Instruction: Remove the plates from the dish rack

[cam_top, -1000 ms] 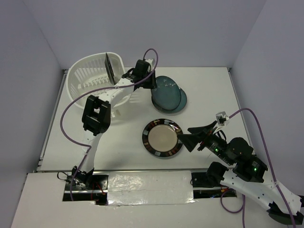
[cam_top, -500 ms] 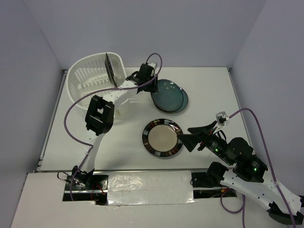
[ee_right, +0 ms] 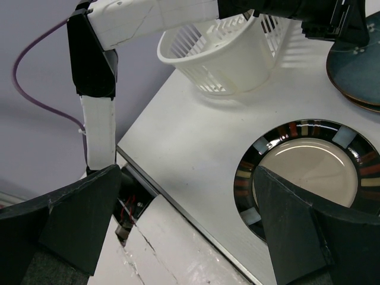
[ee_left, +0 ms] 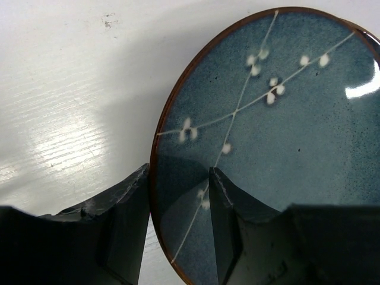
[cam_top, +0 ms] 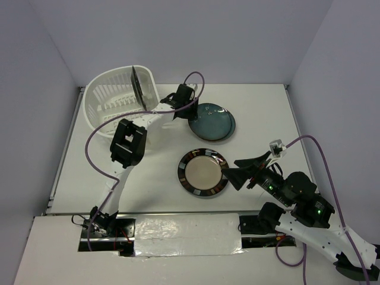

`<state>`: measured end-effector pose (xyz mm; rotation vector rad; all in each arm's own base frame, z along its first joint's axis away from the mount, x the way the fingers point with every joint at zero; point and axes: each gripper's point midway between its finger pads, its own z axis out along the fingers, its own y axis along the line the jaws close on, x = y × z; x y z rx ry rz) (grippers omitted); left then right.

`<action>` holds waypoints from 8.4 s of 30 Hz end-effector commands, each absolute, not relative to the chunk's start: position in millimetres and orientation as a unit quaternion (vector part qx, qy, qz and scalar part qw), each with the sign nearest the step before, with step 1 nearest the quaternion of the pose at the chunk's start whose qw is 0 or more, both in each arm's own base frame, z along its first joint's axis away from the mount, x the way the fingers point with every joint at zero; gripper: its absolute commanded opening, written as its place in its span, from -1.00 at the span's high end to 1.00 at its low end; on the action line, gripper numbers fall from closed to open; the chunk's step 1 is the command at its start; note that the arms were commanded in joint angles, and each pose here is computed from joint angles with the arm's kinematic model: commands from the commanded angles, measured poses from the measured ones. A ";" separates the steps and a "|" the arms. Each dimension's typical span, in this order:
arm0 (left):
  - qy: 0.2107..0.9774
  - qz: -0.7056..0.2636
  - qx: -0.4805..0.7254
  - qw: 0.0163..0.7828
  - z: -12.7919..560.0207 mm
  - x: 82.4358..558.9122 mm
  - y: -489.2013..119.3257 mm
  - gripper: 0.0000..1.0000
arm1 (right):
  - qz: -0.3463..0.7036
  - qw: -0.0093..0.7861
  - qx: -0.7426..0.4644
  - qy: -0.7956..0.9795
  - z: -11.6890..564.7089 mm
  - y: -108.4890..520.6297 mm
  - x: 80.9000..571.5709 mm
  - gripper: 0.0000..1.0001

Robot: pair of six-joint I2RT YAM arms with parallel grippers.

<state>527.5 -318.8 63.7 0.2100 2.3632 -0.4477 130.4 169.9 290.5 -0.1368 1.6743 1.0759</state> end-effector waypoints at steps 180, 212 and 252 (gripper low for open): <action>0.746 -0.291 0.066 0.595 391.2 393.4 -255.4 1.00 | 0.458 0.556 -0.060 0.690 310.6 166.4 128.6 -0.98; 0.750 -0.493 0.103 0.428 206.3 286.0 -338.0 1.00 | 0.465 0.559 -0.058 0.684 312.7 162.9 125.1 -0.98; 0.867 -0.174 0.108 0.454 98.5 315.9 -310.4 -0.28 | 0.471 0.561 -0.062 0.678 315.5 162.5 122.6 -0.98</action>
